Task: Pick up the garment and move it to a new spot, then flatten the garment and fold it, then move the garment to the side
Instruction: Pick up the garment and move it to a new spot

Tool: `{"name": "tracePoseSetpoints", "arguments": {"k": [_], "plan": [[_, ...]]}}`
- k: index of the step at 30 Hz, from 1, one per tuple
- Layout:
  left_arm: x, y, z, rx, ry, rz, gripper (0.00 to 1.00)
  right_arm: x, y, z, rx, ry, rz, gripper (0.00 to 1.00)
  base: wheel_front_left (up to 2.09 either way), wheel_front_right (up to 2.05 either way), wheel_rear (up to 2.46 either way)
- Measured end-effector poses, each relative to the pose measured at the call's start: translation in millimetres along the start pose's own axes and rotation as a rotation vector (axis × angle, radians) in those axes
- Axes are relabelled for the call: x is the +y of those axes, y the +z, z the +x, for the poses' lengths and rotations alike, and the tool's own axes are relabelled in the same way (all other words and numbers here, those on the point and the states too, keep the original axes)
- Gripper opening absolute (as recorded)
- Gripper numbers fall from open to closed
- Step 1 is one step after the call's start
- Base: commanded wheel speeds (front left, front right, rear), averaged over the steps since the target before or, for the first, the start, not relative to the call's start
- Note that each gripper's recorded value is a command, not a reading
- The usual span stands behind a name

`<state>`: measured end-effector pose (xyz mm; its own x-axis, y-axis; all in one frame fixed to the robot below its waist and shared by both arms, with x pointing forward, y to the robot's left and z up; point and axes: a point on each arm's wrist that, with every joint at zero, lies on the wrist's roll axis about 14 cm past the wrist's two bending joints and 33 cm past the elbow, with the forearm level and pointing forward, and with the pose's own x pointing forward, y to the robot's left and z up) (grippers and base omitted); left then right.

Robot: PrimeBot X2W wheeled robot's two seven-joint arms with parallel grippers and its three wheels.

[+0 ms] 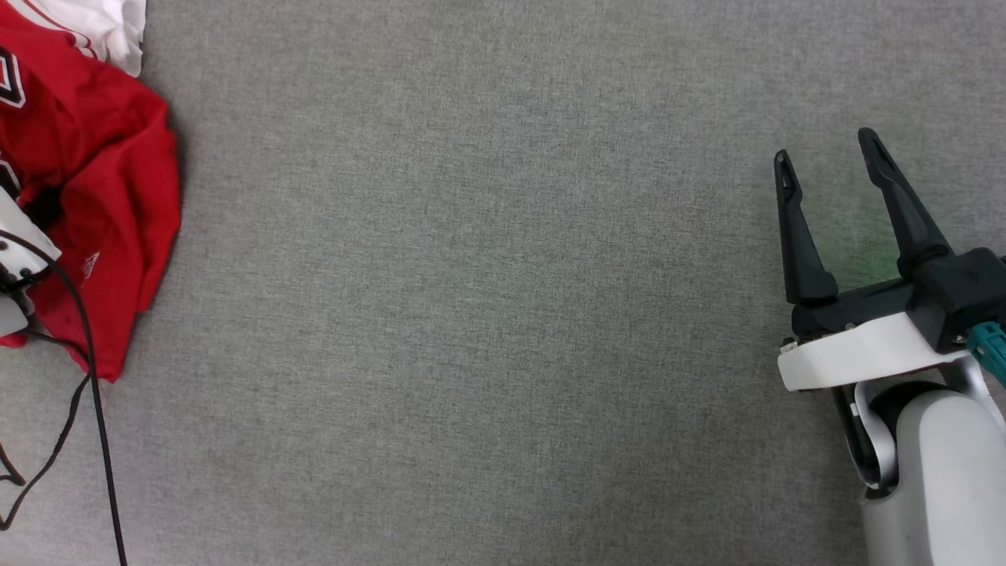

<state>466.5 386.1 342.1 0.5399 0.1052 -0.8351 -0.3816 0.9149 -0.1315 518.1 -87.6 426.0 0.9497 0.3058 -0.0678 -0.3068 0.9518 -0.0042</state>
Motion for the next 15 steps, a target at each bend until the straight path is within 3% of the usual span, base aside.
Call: {"name": "tracePoseSetpoints", "arguments": {"k": [7, 15], "plan": [[1.4, 24.8, -21.2, -0.156, 0.023, 0.083, 0.00, 1.1, 19.6, -5.7, -0.039, -0.002, 0.004, 1.00, 0.00, 0.00, 0.00], [-9.3, 95.7, -82.6, -0.546, 0.005, 0.144, 0.00, 0.5, 52.5, -24.7, -0.100, -0.018, 0.013, 1.00, 0.00, 0.00, 0.00]]}}
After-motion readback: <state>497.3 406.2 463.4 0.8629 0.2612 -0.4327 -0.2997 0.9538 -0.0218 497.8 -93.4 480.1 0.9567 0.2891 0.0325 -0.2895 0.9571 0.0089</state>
